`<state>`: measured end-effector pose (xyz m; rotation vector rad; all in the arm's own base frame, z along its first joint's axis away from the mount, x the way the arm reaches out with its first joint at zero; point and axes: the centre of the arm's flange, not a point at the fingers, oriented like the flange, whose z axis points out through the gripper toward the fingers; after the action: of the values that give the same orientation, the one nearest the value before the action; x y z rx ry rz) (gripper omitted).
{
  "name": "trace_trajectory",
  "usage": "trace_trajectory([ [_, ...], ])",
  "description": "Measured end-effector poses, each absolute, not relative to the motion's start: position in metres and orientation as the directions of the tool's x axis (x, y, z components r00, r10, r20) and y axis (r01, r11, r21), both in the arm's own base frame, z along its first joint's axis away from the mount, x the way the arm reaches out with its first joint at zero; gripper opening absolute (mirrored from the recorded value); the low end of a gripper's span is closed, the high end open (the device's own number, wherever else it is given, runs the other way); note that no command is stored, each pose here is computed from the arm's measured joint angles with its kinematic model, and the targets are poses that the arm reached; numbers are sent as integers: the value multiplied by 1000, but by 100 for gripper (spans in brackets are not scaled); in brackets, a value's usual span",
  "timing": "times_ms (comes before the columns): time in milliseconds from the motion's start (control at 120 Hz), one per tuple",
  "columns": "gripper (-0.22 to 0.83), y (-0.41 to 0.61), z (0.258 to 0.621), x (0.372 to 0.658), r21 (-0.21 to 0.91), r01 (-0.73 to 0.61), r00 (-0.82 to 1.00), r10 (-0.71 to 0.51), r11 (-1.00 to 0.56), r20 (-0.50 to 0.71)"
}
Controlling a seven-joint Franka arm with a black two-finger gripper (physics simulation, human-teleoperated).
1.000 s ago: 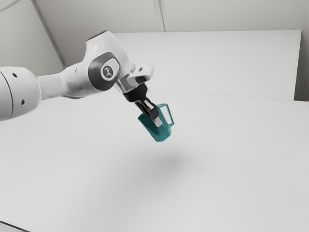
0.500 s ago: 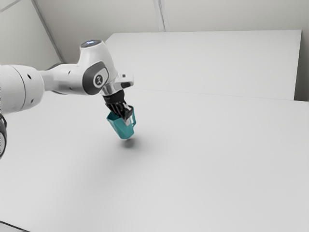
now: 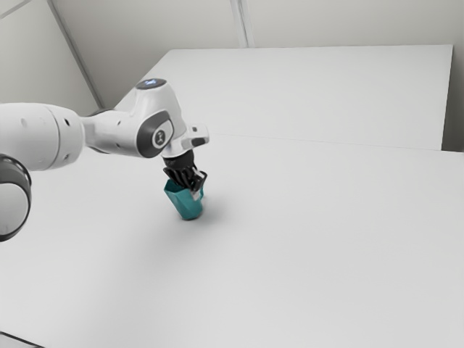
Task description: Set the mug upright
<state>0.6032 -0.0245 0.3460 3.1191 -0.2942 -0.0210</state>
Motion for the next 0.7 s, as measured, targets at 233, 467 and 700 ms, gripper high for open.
trace_trajectory([
  [233,31,-31,365,602,15,-175,984,-175,-984,17],
  [467,51,-35,466,617,25,-163,982,-160,-986,100],
  [700,58,-15,553,631,31,-139,987,-136,-990,88],
])
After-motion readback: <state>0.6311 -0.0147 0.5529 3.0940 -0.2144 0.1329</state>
